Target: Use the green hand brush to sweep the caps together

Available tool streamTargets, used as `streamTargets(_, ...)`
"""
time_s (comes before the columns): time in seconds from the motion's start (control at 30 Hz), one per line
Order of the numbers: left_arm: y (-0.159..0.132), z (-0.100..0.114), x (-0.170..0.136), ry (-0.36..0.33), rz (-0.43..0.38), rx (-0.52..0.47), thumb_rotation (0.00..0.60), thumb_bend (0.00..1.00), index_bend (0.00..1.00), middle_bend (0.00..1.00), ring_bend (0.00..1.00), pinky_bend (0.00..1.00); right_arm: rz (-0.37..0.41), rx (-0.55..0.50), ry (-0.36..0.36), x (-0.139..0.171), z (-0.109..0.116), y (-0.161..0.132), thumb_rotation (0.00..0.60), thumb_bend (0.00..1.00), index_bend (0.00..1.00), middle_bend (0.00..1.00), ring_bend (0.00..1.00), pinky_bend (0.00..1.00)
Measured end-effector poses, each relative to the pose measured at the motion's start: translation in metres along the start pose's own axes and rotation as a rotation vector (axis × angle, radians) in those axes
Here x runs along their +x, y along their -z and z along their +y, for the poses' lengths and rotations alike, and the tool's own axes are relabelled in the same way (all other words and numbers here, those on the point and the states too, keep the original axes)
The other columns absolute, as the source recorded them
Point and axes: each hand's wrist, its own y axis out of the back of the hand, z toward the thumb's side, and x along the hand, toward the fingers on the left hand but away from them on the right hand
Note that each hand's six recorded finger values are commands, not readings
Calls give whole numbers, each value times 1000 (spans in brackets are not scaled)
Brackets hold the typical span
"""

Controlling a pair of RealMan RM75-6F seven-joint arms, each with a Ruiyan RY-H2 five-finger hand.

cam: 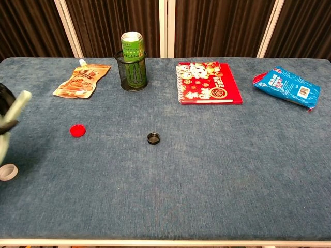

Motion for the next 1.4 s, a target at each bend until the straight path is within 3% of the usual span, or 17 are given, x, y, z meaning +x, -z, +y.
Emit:
streamTargets(0.27, -4, -23, 4, -7, 1, 54, 600, 388, 576, 633, 445, 343, -15, -4, -9, 2, -1, 3, 600, 139, 0, 0, 0, 0)
streamTargets(0.53, -15, -31, 28, -27, -11, -7, 600, 387, 576, 633, 445, 343, -19, -9, -7, 3, -1, 4, 600, 139, 0, 0, 0, 0)
streamTargets(1.1, -88, -73, 101, 59, -175, -78, 600, 390, 574, 633, 444, 351, -40, -10, 4, 7, 2, 10, 600, 139, 0, 0, 0, 0)
streamTargets(1.23, -104, -71, 102, 45, -221, -102, 600, 390, 575, 634, 444, 351, -46, -10, 4, 8, 3, 12, 600, 139, 0, 0, 0, 0)
streamTargets(1.4, -113, -52, 99, 1, -255, -156, 600, 390, 574, 634, 445, 351, -38, -7, 7, 7, 4, 10, 600, 139, 0, 0, 0, 0)
